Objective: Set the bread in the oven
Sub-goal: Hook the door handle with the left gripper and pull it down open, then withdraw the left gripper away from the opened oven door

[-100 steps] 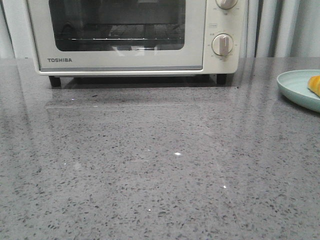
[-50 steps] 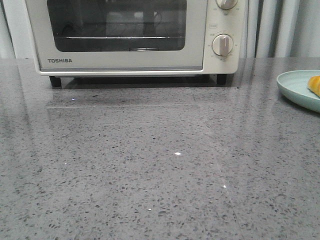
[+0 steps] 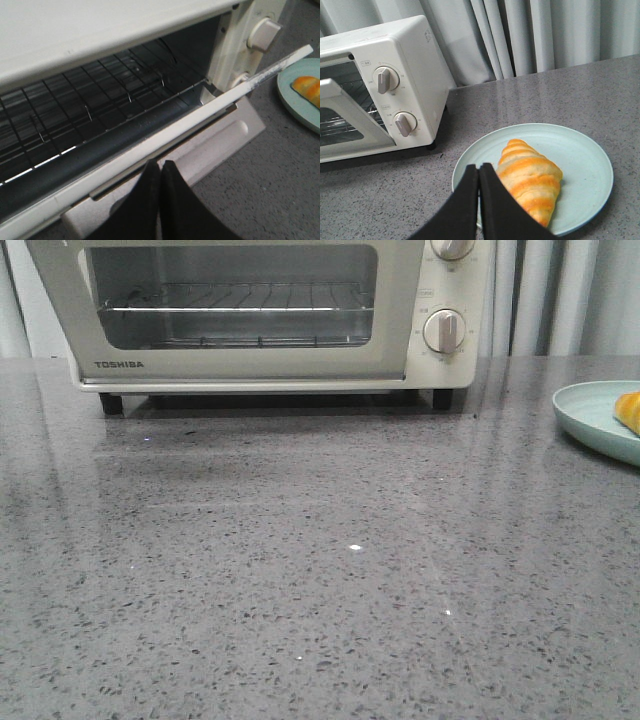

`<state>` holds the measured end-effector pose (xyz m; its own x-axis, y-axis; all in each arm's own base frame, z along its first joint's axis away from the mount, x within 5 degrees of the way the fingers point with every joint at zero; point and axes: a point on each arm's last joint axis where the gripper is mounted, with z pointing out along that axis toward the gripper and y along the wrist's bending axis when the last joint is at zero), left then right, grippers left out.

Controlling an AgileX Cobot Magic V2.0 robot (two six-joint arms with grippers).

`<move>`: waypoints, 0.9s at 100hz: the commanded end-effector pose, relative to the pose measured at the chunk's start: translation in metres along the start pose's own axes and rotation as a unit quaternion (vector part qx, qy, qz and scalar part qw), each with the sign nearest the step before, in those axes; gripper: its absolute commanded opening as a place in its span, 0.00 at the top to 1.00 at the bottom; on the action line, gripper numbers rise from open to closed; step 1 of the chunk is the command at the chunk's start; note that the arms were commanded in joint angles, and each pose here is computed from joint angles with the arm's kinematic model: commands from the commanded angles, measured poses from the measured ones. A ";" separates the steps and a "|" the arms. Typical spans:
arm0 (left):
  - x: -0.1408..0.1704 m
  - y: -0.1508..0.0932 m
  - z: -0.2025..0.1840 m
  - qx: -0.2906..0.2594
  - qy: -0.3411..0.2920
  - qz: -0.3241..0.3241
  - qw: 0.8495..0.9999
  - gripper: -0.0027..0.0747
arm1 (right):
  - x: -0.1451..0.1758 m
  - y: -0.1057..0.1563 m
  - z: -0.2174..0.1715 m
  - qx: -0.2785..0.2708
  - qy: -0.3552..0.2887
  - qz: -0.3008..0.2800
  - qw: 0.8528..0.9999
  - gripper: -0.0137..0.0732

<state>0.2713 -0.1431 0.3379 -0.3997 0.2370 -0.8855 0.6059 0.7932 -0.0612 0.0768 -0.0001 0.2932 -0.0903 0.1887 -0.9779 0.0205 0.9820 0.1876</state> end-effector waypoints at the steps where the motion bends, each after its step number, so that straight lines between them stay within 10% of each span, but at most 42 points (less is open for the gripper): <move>1: 0.011 0.000 0.001 0.001 0.020 0.001 1.000 0.99 | -0.017 0.003 -0.001 -0.006 -0.046 -0.009 0.999 0.90; 90: 0.079 -0.012 0.002 0.053 0.151 -0.030 0.987 0.99 | -0.017 0.003 -0.001 -0.006 -0.044 -0.009 0.999 0.90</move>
<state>0.2308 -0.1357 0.2465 -0.6407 0.4258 -0.6389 0.6561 0.7359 -0.1674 0.0767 -0.0001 0.2926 -0.0962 0.1887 -0.9773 0.0214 0.9820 0.1875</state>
